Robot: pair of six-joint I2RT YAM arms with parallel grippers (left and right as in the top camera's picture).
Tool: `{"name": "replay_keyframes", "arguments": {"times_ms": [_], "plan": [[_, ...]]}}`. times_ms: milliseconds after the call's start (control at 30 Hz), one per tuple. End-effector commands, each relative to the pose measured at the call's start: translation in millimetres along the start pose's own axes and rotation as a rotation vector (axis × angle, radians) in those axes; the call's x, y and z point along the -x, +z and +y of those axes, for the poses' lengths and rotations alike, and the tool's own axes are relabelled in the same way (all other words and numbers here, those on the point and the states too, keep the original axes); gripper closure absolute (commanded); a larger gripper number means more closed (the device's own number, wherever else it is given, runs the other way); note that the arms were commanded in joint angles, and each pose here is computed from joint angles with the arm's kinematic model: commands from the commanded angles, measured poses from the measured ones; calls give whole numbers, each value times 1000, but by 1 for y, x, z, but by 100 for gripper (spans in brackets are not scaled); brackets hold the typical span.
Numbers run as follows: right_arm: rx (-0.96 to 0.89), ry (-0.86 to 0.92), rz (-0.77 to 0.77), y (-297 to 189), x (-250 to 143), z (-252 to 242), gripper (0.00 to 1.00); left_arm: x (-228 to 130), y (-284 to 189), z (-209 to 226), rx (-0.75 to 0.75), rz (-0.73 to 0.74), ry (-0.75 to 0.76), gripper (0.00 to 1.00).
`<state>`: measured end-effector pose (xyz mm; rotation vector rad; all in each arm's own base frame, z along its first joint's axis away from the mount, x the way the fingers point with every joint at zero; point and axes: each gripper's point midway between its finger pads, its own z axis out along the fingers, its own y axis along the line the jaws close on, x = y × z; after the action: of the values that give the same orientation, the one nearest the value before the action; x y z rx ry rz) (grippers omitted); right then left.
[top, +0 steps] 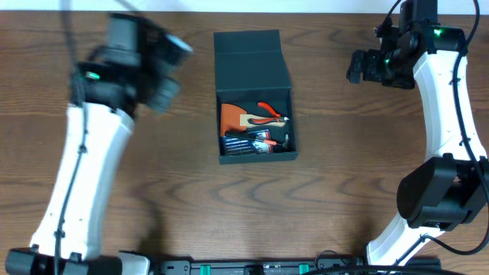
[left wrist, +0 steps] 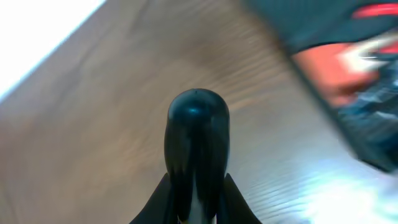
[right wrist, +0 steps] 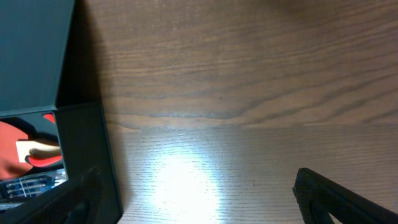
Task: Pack container
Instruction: 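Carry the screwdriver with the left gripper and lower it into the box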
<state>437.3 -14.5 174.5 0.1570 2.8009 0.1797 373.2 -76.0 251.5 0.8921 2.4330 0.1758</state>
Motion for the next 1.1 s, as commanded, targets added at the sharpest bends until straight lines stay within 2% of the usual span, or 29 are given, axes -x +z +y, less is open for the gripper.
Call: {"name": "replay_keyframes", "arguments": {"times_ms": [0, 167, 333, 533, 633, 767, 1000, 1033, 1067], "plan": [[-5, -5, -2, 1, 0, -1, 1, 24, 4, -57, -83, -24, 266, 94], [0, 5, -5, 1, 1, 0, 1, 39, 26, -138, -199, -19, 627, 94], [2, 5, -4, 1, 1, 1, 1, 34, 69, -187, -288, 46, 834, 94], [2, 5, -5, 1, 1, 1, 1, 23, 124, -207, -340, 124, 921, 94], [2, 5, -4, 1, 1, 1, 1, 25, 148, -212, -335, 118, 972, 94], [2, 5, -4, 1, 1, 1, 1, 35, 165, -211, -308, 83, 965, 93], [2, 3, -4, 1, 1, 1, 1, 46, 181, -199, -269, 49, 924, 68], [3, 2, -4, 1, 1, 2, 1, 46, 181, -195, -259, 52, 917, 62], [3, 2, -4, 1, 1, 2, 1, 48, 180, -189, -234, 60, 892, 46]]}}
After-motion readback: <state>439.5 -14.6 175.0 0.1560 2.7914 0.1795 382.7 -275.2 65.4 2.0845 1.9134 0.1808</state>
